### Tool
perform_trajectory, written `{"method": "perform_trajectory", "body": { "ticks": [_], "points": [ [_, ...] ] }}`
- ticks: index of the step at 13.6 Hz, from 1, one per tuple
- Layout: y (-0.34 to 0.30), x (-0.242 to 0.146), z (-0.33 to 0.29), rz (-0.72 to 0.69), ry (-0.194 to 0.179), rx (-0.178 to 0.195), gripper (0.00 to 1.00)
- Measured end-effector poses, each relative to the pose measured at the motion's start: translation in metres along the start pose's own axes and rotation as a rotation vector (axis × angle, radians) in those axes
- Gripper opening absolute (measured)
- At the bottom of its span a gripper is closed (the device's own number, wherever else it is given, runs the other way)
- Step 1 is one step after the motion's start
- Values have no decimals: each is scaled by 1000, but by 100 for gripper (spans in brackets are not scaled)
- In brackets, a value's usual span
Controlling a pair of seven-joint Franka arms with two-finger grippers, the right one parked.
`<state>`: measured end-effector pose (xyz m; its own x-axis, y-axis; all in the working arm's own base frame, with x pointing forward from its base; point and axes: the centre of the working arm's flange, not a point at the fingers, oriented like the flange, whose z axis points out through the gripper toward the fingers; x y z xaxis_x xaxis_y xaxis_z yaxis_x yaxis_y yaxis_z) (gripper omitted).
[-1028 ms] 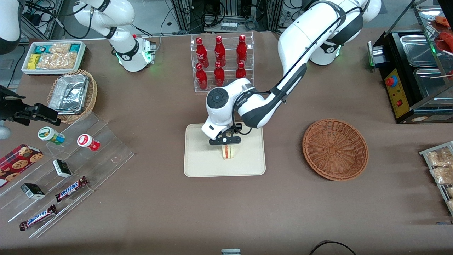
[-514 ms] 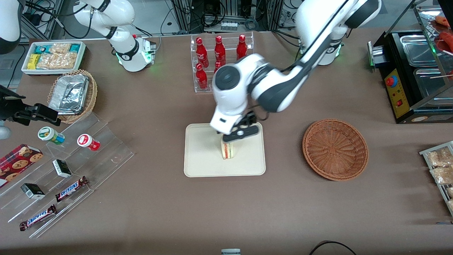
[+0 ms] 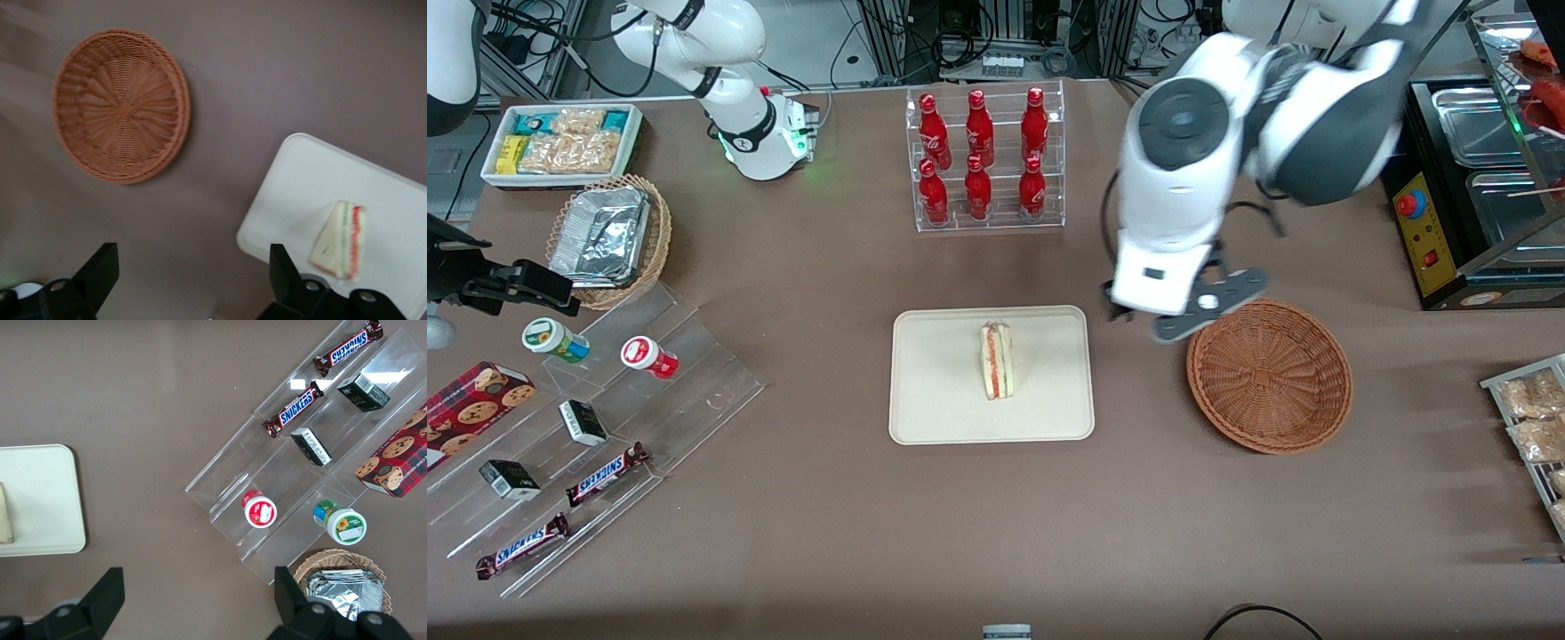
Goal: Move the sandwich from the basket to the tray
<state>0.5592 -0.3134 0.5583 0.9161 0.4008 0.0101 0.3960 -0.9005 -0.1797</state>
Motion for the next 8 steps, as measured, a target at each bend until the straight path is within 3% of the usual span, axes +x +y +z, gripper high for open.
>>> {"method": "perform_trajectory", "body": {
  "ticks": [3,5,8],
  "points": [
    [-67,38,-19,82,-55,0,100],
    [-119,63,-29,149,-93,-22,100],
    [-197,93,-36,263,-121,-48,100]
  ]
}}
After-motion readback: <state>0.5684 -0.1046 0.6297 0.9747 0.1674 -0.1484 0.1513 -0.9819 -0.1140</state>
